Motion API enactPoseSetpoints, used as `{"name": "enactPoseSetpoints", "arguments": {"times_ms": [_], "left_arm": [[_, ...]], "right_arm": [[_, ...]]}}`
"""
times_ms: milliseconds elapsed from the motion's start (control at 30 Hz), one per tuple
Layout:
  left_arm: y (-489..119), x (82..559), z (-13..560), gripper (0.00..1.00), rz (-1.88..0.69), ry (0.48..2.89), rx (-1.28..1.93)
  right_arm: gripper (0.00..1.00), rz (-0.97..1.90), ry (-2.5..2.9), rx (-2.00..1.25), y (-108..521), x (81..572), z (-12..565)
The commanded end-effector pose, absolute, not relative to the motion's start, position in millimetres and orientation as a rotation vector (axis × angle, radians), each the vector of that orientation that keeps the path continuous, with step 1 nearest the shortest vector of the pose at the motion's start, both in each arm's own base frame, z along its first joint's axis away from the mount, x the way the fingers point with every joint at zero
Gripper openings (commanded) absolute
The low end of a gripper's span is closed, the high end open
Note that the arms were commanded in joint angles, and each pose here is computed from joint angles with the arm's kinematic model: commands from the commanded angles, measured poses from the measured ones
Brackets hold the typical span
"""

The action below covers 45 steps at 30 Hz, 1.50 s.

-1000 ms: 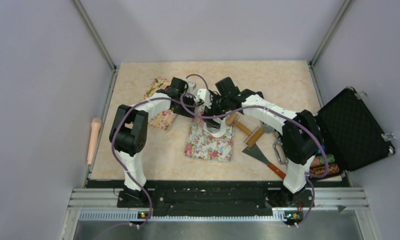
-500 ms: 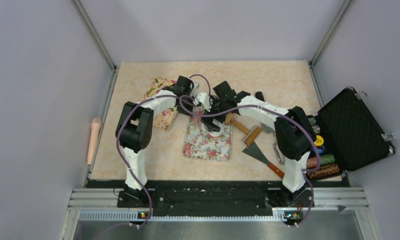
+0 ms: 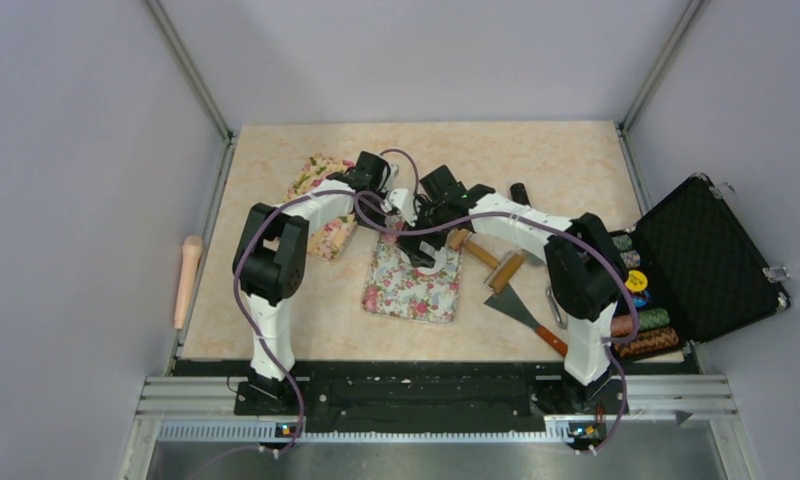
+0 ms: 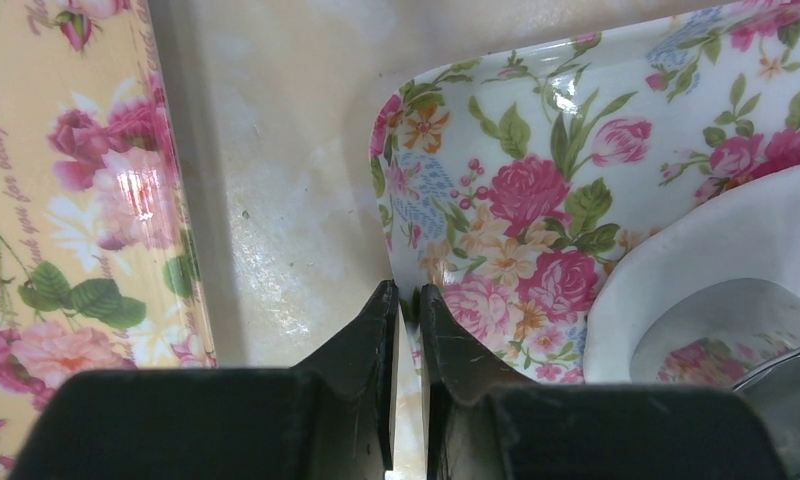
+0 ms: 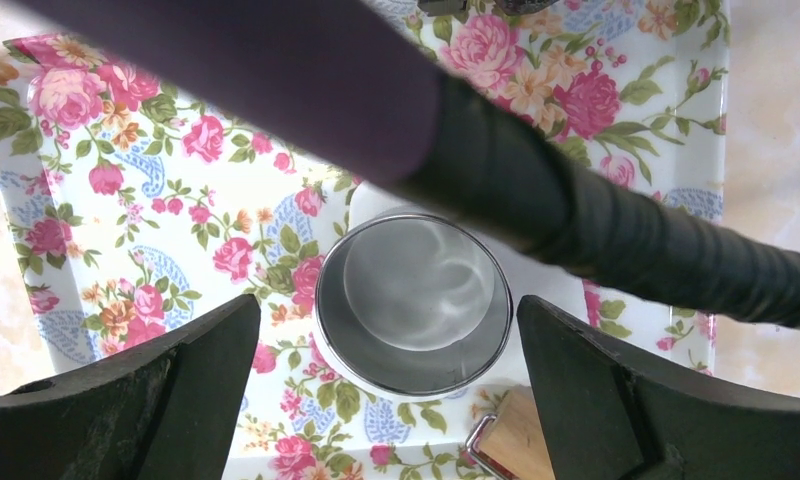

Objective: Roll out the dumpling wrappers from the dough
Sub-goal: Press the dumpling wrapper on the work surface.

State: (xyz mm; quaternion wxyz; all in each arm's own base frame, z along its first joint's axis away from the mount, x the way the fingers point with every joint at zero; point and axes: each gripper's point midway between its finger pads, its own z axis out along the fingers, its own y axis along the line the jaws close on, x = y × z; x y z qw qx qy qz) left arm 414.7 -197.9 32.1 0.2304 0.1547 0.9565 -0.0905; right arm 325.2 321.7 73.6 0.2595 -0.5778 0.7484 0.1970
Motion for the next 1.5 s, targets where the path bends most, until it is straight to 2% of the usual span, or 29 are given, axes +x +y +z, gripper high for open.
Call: {"name": "enactPoseSetpoints", "arguments": {"times_ms": [0, 300, 533, 1167, 1467], "left_arm": [[-195, 420, 37, 0.13, -0.207, 2.614, 0.427], [-194, 420, 38, 0.13, -0.204, 2.61, 0.423], [-194, 420, 38, 0.12, -0.202, 2.609, 0.422], [-193, 421, 38, 0.11, -0.201, 2.608, 0.417], [-192, 421, 38, 0.11, -0.201, 2.61, 0.411]], "right_arm": [[0.99, 0.561, 1.991, -1.57, 340, 326, 81], [0.99, 0.447, 1.957, -1.598, 345, 326, 75], [0.92, 0.411, 1.967, -1.605, 343, 329, 69], [0.84, 0.338, 1.997, -1.632, 337, 328, 53], [0.85, 0.325, 2.005, -1.639, 332, 326, 52]]}}
